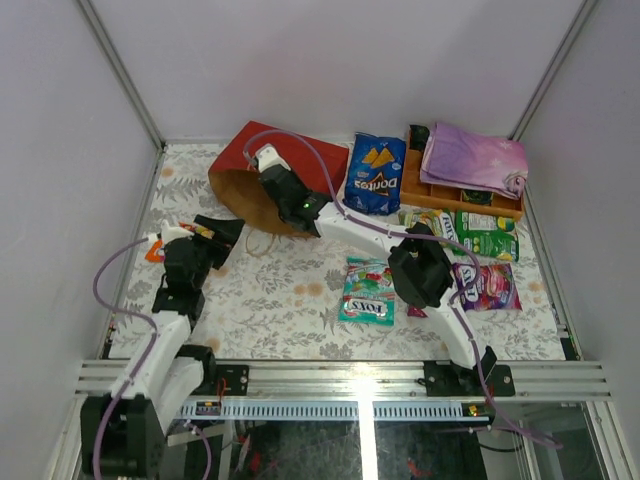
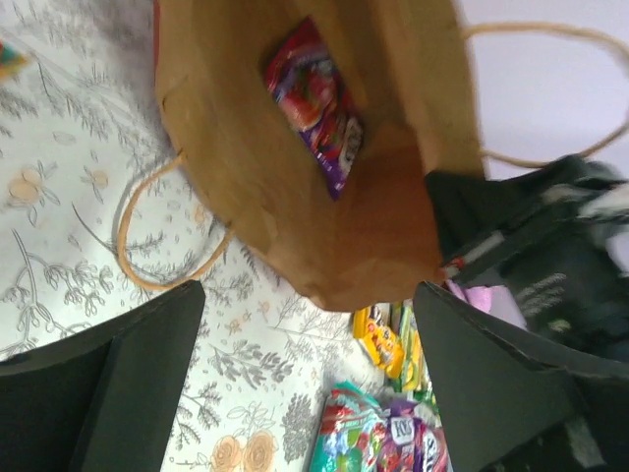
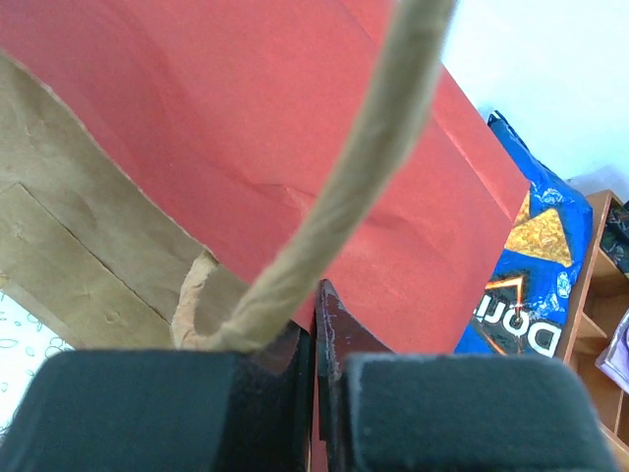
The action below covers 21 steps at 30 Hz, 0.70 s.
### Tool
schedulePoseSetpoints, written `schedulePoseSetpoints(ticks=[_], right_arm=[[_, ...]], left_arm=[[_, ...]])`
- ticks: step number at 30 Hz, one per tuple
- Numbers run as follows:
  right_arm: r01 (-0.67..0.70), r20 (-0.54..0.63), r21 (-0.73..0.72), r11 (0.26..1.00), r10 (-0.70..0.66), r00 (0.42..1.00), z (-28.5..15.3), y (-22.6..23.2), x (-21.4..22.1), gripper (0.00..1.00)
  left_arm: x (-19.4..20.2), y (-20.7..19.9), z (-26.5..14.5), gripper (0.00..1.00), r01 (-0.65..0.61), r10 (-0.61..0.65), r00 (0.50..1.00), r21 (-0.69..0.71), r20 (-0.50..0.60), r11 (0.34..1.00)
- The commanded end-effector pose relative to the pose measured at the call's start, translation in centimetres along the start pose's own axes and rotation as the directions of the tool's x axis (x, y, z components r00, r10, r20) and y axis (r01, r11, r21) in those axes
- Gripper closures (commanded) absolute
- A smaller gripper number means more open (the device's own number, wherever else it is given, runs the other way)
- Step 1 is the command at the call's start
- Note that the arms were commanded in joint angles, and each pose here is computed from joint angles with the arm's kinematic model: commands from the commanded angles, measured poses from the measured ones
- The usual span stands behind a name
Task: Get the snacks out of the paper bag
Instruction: Place the snack at the center of the board, then take out the snack from the paper bag.
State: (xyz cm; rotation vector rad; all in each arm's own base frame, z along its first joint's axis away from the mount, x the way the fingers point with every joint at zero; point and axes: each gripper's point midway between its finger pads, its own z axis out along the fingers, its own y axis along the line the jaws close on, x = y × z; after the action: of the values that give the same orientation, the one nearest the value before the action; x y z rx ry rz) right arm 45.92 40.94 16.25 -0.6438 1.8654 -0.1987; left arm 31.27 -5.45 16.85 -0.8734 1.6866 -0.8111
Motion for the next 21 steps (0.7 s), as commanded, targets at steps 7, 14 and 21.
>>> schedulePoseSetpoints(ticks=[7,14,21], right_arm=[[-0.148,0.128,0.004,0.989,0.146,0.981,-2.9,-3.6,-5.3,1.0],[-0.14,0.131,0.022,0.99,0.136,0.982,-2.7,-3.8,-5.1,1.0],[-0.141,0.121,0.008,0.99,0.139,0.983,-2.3,-3.0,-4.7,1.0]], left_arm=[[5.5,-1.2,7.0,0.38,0.01,-0.004,0.991,0.043,-0.133,0.999],[6.7,-3.5,12.5,0.47,0.003,0.01,0.988,0.081,-0.157,0.997],[8.1,-2.0,17.2,0.48,-0.019,0.021,0.986,0.013,-0.164,1.0]])
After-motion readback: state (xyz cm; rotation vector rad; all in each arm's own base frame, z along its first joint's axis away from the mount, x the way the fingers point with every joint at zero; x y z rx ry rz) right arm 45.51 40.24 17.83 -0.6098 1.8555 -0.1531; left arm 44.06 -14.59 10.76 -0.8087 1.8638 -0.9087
